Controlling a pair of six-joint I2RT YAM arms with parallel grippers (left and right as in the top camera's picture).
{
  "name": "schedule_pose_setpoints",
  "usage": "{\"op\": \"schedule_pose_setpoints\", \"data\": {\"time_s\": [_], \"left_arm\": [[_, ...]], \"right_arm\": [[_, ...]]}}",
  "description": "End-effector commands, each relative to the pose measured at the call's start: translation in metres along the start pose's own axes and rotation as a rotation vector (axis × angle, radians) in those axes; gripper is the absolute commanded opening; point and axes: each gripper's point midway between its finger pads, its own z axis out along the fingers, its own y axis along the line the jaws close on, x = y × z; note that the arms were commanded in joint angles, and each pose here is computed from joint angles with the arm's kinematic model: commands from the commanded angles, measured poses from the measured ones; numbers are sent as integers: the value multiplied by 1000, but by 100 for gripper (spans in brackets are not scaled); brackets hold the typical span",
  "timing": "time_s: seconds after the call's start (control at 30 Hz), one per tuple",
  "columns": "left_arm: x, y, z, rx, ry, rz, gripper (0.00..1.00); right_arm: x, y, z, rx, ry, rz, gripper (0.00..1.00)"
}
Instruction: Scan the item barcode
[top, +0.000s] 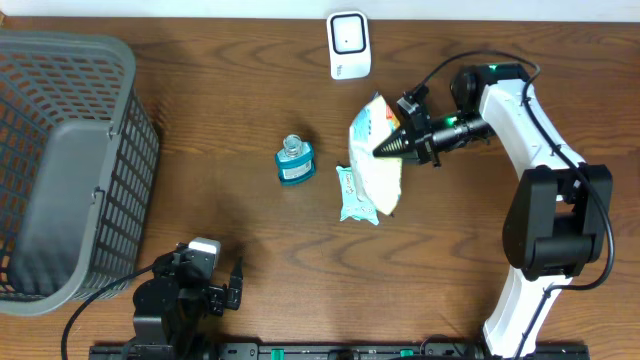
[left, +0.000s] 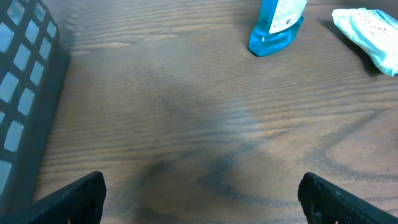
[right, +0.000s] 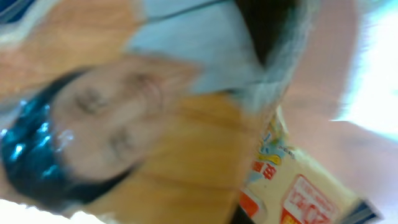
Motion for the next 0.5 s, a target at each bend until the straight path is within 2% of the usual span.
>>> {"op": "schedule_pose_setpoints", "data": {"time_s": [0.0,0.1,0.23,0.27,0.3,0.33,0.37,0.47], "left_arm": [[-2,-3,-1,13,-8,-7,99],[-2,-3,-1,13,-8,-6,99],[-2,-3,-1,13,-8,-7,99],[-2,-3,-1,13,-8,-6,99],[-2,-3,-1,13,-8,-6,99],[-2,-3,-1,13,-8,-7,99],[-2,-3,-1,13,-8,-6,99],[-2,-3,-1,13,-8,-6,99]], "right_arm": [[-11,-98,-41,667,-96,102,1],[-19,-129,-72,931,-216,229,1],[-26,-125,-65,937,-228,190,2],[-27,-124,-61,939,-225,177,33],[-27,-123,-59,941,-222,171,59],[-27,-120,-54,935,-218,157,94],[-28,-117,-49,925,-207,131,99],[-32,-105,-48,922,-210,97,98]]}}
